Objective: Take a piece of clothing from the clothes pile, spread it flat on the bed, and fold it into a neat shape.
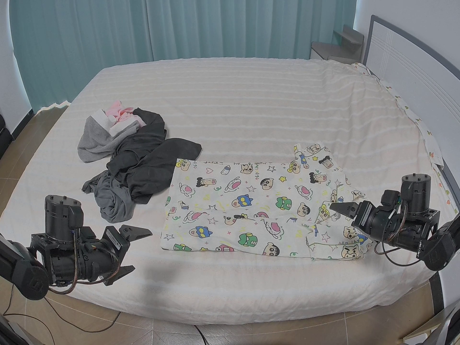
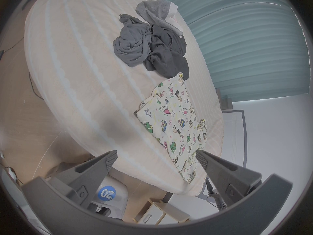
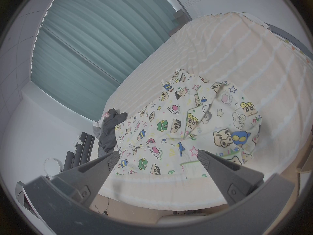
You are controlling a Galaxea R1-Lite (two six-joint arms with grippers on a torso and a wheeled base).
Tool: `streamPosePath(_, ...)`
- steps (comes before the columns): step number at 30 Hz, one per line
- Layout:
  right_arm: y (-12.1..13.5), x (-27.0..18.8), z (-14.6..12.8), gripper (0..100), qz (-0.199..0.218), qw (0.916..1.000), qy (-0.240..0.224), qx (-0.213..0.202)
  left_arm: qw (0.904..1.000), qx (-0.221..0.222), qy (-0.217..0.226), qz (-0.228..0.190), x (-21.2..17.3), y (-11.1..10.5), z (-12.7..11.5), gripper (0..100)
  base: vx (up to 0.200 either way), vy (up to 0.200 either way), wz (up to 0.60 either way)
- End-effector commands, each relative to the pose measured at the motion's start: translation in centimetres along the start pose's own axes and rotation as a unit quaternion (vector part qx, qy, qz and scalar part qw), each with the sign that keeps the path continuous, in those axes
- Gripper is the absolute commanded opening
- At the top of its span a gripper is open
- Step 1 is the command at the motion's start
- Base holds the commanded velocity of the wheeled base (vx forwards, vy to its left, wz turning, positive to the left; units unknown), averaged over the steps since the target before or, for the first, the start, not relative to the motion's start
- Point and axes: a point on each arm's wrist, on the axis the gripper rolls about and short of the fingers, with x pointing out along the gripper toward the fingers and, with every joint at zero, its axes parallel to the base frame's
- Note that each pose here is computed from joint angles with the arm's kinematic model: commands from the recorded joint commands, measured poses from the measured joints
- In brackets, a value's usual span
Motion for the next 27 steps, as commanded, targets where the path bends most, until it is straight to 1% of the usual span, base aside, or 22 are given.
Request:
streamPosePath(1, 0.33, -0.52, 0.21, 100, 0.007, 0.9999, -0.007, -0.002, 1.0, -0.002, 0.002, 0.002, 0.15, 0.04, -0.04, 100, 0.0, 0.0, 0.0)
streamPosePath(4, 0.27, -0.54, 0.2, 100, 0.006, 1.0, -0.007, -0.002, 0.9999, -0.011, -0.002, -0.008, 0.07, -0.11, 0.04, 100, 0.0, 0.0, 0.0)
streamPosePath(7, 0.29, -0.58, 0.17, 100, 0.006, 1.0, -0.007, -0.002, 0.9998, -0.009, -0.004, -0.017, -0.04, 0.14, -0.1, 100, 0.0, 0.0, 0.0)
streamPosePath(11, 0.4, -0.67, 0.15, 100, 0.009, 0.9999, -0.008, -0.004, 0.9997, -0.007, -0.004, -0.023, 0.04, 0.24, -0.24, 100, 0.2, 0.0, 0.0)
streamPosePath(16, 0.5, -0.94, 0.11, 100, 0.009, 0.9998, -0.011, -0.013, 0.9998, -0.002, 0.005, -0.021, 0.29, 0.19, -0.65, 100, 0.2, 0.0, 0.0)
streamPosePath(23, 0.47, -0.95, 0.08, 100, 0.008, 0.9998, -0.01, -0.013, 0.9998, 0.0, 0.007, -0.016, 0.52, 0.3, -0.69, 100, 0.2, 0.0, 0.0)
streamPosePath(27, 0.43, -0.89, 0.04, 100, 0.007, 0.9999, -0.009, -0.012, 0.9999, 0.0, 0.005, -0.011, 0.74, 0.41, -0.67, 100, 0.0, 0.0, 0.0)
